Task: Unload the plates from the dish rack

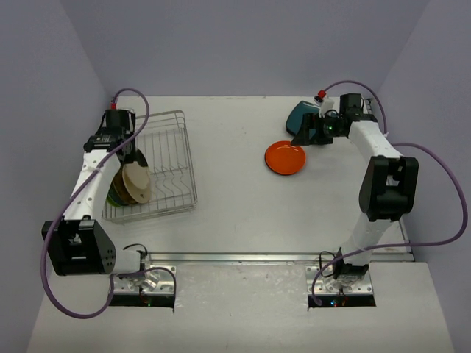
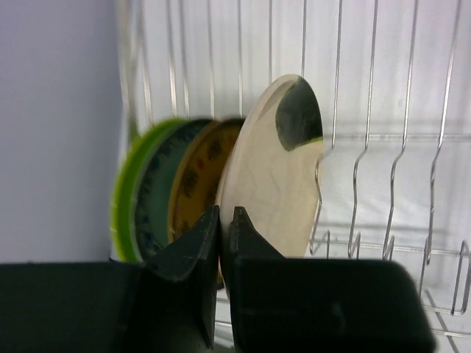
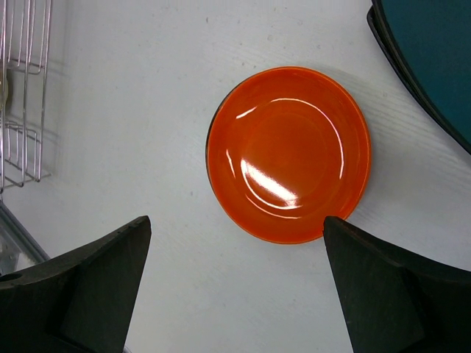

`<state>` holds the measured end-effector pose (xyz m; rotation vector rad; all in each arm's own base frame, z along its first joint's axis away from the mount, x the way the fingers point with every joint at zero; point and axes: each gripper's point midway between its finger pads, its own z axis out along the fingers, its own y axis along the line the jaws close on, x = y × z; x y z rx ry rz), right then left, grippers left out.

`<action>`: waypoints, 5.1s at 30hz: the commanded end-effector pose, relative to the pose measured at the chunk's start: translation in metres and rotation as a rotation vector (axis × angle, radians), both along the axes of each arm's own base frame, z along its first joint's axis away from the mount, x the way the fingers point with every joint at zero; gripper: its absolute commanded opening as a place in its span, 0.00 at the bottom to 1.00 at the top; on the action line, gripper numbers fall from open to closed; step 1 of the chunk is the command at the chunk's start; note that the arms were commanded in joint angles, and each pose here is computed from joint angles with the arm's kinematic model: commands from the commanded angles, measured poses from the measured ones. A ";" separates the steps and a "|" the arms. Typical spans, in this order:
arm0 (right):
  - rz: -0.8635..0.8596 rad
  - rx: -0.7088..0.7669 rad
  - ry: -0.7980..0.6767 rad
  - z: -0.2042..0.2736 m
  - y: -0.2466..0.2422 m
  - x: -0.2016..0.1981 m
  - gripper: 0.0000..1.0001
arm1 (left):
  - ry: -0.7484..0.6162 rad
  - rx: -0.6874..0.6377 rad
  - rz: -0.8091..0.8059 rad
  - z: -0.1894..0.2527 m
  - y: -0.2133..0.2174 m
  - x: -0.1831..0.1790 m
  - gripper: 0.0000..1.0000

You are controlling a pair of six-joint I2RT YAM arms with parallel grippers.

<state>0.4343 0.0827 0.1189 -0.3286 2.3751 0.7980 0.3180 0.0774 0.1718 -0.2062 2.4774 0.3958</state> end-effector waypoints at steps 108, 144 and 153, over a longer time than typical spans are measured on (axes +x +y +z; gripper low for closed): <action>-0.143 -0.175 -0.202 0.026 -0.029 0.018 0.99 | -0.008 -0.018 0.097 -0.036 0.004 -0.012 0.51; 0.110 -0.092 -0.320 0.060 0.076 -0.024 0.99 | -0.220 0.031 0.046 0.062 -0.011 -0.006 0.61; 0.102 -0.120 -0.302 0.048 0.071 -0.027 0.99 | -0.094 -0.018 0.157 0.006 -0.010 -0.011 0.49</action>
